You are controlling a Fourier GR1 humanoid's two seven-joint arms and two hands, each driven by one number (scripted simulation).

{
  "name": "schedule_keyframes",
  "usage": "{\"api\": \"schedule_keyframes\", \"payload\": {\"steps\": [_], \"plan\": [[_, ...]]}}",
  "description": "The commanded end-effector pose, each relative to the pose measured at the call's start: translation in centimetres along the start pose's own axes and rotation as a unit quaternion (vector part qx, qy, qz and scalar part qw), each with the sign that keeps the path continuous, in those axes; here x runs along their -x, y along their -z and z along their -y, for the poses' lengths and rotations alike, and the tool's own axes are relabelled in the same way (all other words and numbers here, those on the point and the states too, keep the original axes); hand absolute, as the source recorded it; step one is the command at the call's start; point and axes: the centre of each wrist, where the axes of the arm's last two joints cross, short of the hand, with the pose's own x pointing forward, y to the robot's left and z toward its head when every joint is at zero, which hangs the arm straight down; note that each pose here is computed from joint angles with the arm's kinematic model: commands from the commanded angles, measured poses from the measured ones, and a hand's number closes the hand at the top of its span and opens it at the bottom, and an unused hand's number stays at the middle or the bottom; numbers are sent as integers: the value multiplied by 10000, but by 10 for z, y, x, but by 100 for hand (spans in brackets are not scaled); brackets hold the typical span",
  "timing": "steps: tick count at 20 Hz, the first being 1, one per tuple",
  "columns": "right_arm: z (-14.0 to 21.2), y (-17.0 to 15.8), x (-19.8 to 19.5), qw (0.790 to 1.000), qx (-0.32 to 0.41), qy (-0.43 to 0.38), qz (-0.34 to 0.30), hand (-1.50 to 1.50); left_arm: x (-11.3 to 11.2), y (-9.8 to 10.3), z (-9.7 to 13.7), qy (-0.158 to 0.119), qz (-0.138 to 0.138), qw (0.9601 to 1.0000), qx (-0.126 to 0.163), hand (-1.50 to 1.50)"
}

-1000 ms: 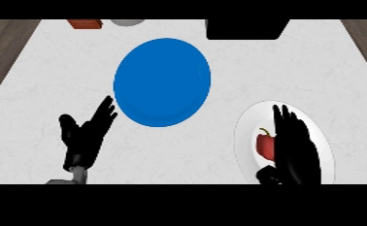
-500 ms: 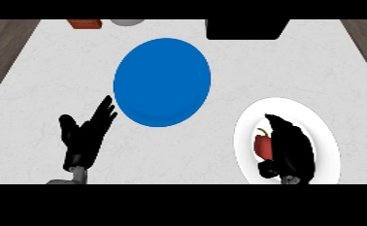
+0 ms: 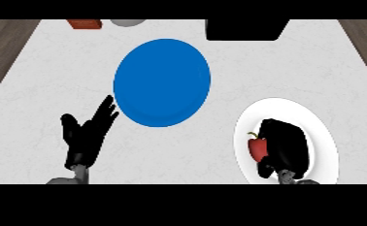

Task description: Pick the bell pepper from the plate and place it in the plate

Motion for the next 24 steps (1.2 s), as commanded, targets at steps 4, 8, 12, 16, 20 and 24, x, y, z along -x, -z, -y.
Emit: {"api": "schedule_keyframes", "payload": {"steps": [4, 8, 12, 16, 20, 24], "plan": [[-6, -42, -47, 9910, 889, 438, 898, 150, 4, -5, 7, 75, -262, 9996, 34, 0], [3, -104, -122, 9623, 497, 1092, 2440, 150, -1, 1, 16, 151, -195, 9990, 375, 0], [18, -132, -141, 9284, 1129, 1720, 3095, 150, -4, 3, 30, 161, -191, 9983, 531, 0], [20, -148, -150, 9133, 1498, 2300, 3010, 150, -9, 8, 21, 189, -107, 9990, 387, 0], [32, -150, -152, 8973, 1790, 3045, 2647, 150, -5, 5, 16, 67, -254, 9991, 338, 0], [32, -141, -157, 8852, 1899, 3558, 2318, 150, -10, 6, 16, 106, -109, 9994, 298, 0]]}}
